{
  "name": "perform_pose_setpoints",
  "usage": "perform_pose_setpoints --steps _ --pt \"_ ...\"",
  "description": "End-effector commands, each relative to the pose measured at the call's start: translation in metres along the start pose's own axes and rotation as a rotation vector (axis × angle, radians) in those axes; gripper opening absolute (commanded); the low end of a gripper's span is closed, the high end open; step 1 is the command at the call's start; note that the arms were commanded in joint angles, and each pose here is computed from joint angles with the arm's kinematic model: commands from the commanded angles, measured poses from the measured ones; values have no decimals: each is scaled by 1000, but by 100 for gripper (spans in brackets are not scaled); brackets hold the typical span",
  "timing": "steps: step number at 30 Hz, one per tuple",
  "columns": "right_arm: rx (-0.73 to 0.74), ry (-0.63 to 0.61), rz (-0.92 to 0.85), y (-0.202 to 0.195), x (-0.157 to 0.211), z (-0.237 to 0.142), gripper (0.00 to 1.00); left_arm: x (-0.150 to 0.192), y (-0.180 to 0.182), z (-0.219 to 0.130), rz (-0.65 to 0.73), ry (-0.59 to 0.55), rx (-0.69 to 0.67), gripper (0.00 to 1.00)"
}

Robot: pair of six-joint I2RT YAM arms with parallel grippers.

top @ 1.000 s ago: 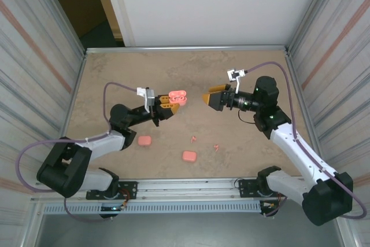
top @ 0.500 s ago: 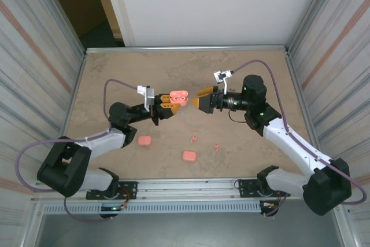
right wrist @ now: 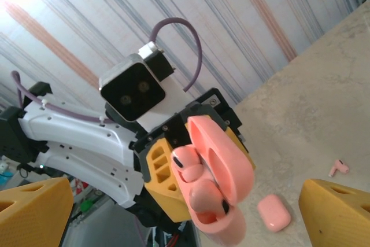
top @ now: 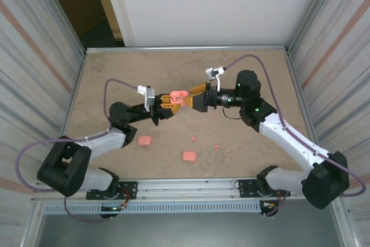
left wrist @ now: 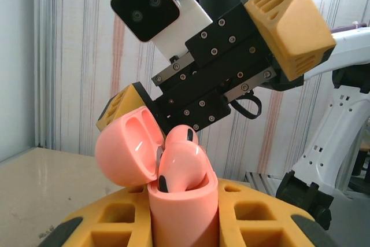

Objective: Insert the wireless bluetooth earbuds into the charging case

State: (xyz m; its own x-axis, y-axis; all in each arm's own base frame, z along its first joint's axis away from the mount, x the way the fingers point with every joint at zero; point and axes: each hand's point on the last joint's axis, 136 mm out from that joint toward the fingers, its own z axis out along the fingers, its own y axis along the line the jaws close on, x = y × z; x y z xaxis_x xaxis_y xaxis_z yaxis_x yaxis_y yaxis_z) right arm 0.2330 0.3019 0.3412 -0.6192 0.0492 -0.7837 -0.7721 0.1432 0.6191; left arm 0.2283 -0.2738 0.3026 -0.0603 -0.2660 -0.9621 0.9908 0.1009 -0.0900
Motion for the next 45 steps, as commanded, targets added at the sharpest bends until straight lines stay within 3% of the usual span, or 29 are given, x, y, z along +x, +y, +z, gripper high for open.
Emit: perform_pose_setpoints --steps 1,45 --pt "-39 12 -60 15 -6 6 99 -13 -4 4 42 -29 32 0" --pt "-79 41 -164 45 5 5 99 -3 7 7 1 -13 8 0"
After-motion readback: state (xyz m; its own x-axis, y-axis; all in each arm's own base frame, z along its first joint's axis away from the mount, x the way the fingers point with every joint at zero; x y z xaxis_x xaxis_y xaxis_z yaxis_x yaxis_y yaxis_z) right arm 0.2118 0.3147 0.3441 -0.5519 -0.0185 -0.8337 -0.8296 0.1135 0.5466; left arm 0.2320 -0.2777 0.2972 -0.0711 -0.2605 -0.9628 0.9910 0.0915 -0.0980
